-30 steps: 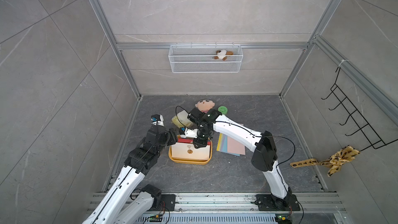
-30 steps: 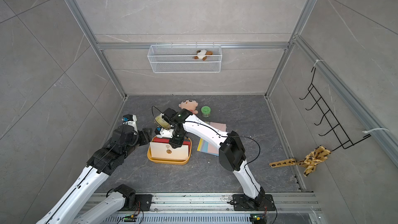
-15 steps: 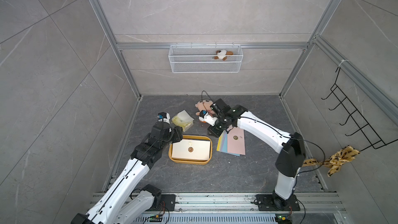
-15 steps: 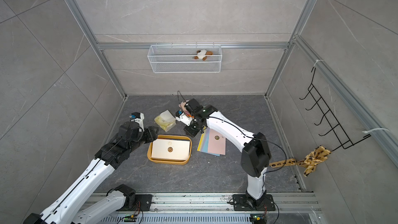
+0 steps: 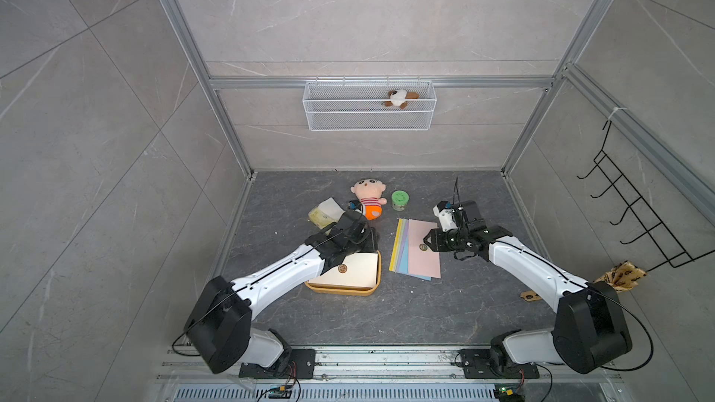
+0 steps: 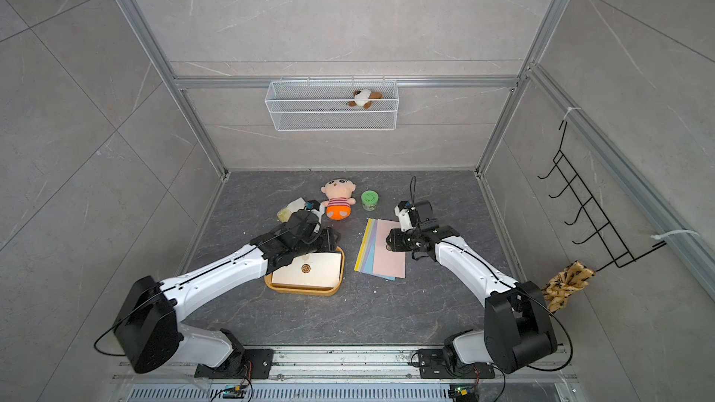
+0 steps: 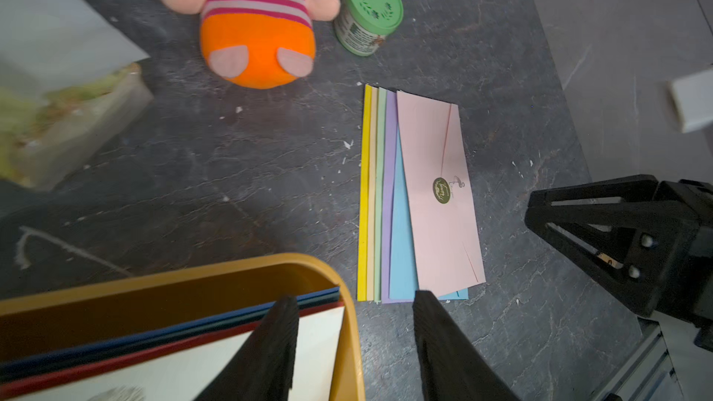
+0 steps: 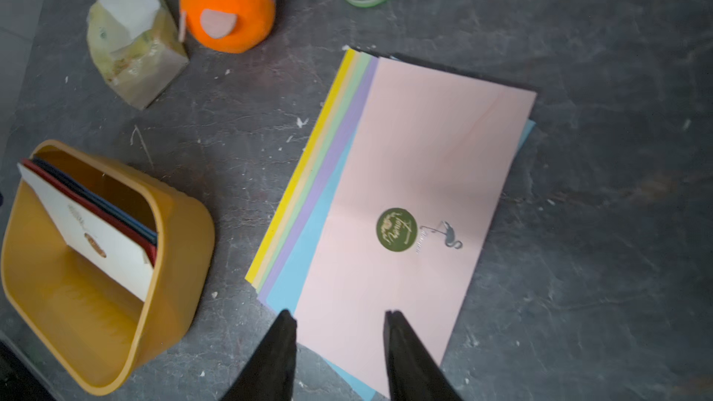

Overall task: Put the sealed envelopes into the storage box
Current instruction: Pick up the envelope from the center of the board.

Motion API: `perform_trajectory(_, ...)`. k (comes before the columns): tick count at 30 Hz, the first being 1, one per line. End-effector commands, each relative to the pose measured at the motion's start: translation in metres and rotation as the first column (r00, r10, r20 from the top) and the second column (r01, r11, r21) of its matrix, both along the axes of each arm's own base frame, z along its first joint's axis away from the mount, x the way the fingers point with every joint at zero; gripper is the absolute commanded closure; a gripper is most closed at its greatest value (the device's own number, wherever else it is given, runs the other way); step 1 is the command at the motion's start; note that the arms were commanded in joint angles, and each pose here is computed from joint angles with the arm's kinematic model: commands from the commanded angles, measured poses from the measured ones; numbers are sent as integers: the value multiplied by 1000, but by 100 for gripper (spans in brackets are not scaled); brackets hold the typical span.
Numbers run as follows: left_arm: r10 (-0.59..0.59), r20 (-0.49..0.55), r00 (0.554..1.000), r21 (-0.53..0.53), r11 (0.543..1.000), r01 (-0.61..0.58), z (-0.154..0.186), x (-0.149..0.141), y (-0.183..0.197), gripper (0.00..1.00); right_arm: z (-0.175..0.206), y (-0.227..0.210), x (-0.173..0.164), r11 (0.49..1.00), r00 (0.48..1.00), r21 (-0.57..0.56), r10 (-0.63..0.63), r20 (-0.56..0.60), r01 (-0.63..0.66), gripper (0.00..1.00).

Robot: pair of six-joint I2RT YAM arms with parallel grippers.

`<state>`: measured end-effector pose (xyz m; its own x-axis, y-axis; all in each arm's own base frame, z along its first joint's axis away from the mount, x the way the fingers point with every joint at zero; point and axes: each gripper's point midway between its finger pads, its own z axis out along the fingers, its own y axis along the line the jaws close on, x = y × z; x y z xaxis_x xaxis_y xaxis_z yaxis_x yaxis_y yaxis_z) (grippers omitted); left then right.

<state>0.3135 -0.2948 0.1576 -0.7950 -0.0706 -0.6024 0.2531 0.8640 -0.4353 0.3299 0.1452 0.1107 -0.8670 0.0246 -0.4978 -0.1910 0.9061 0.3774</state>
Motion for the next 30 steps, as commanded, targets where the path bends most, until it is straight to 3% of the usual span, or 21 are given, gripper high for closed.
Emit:
perform_trajectory(1, -37, 33, 999, -59, 997, 39, 9, 17, -41, 52, -11, -6, -1, 986, 993, 124, -104, -59, 110, 58)
perform_trajectory(6, -121, -34, 992, -33, 992, 120, -24, 29, -93, 59, -44, -26, -4, 959, 968, 182, -185, -169, 215, 56)
perform_trajectory(13, -211, -104, 972, 4, 977, 212, -66, 33, -143, 65, -63, -37, -3, 938, 946, 219, -214, -244, 268, 54)
perform_trajectory(21, -219, -181, 959, 36, 973, 229, -106, 31, -153, 69, -79, -35, -1, 933, 927, 220, -210, -310, 285, 53)
perform_trajectory(30, -214, -214, 953, 56, 972, 230, -124, 25, -146, 70, -80, -26, 4, 921, 923, 272, -180, -341, 280, 55)
